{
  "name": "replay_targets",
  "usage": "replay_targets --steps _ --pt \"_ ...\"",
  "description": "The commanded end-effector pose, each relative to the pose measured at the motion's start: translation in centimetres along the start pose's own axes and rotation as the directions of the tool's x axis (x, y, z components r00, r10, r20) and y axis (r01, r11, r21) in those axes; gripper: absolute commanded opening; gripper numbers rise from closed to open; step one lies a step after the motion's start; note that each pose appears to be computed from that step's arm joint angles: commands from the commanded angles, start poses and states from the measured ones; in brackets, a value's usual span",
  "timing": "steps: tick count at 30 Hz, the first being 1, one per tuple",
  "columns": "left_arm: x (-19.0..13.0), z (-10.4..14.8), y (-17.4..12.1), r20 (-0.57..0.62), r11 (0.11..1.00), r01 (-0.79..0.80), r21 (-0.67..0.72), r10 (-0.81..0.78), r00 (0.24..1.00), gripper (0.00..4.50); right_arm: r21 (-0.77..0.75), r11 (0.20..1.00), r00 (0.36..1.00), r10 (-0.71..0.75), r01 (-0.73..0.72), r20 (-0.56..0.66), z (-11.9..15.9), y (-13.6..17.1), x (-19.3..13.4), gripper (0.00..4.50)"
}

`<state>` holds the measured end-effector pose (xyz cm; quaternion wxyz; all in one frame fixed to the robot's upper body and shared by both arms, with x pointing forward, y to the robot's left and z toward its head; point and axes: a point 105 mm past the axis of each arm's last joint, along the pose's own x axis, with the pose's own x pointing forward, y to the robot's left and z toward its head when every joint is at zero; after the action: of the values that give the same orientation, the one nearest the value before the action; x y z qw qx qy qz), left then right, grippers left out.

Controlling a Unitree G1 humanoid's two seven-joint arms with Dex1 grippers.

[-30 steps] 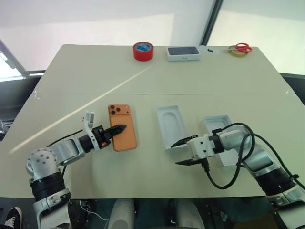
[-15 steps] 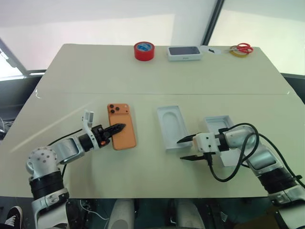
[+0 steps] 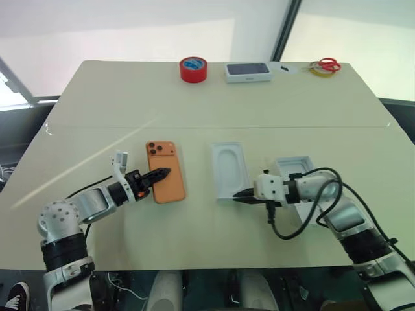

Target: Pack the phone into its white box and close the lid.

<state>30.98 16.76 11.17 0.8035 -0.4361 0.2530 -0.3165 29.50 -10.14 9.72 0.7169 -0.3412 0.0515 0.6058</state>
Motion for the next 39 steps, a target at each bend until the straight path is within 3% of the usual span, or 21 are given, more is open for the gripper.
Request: replay_targets --steps 1,5,10,13,19,21,27,33,39 --pt "0.3 1.9 -2.8 0.056 0.992 0.109 0.063 -0.113 0.992 0.00 -0.066 0.995 0.998 -0.067 0.068 0.011 2.1 -1.0 1.8 0.05" --pt "0.7 2.3 -3.7 0.048 0.986 0.153 0.061 -0.156 0.987 0.00 -0.058 0.996 0.995 -0.070 0.074 0.068 4.0 -1.0 2.6 0.05" --pt "1.8 1.9 -3.7 0.013 0.986 0.153 0.061 -0.154 0.988 0.00 -0.066 0.998 0.998 -0.018 0.022 0.054 3.7 0.1 3.1 0.05" --pt "2.3 1.2 -3.4 -0.011 0.987 0.153 0.048 -0.153 0.988 0.00 -0.051 0.998 0.997 -0.035 0.038 0.063 3.8 -0.2 2.7 1.07" --pt "3.3 0.4 -3.8 -0.024 0.984 0.177 0.031 -0.176 0.984 0.00 0.117 0.989 0.957 -0.122 0.094 0.263 8.4 -2.1 0.2 4.02" --pt "3.9 -0.1 -4.1 -0.032 0.982 0.190 0.018 -0.189 0.981 0.00 0.125 0.990 0.964 -0.102 0.073 0.244 7.8 -2.1 -1.5 4.02" --pt "6.2 -1.6 -4.2 -0.054 0.981 0.193 -0.032 -0.194 0.979 0.00 0.084 0.981 0.984 -0.176 0.174 0.009 1.7 -3.9 -5.4 4.02" --pt "8.5 -3.1 -3.9 -0.100 0.987 0.157 -0.042 -0.160 0.982 0.00 0.067 0.982 0.985 -0.174 0.175 -0.013 0.4 -3.7 -5.2 4.02" --pt "9.2 -2.8 -3.5 -0.117 0.989 0.140 -0.041 -0.144 0.983 0.00 0.056 0.979 0.981 -0.194 0.195 -0.029 0.0 -3.6 -5.3 4.02"
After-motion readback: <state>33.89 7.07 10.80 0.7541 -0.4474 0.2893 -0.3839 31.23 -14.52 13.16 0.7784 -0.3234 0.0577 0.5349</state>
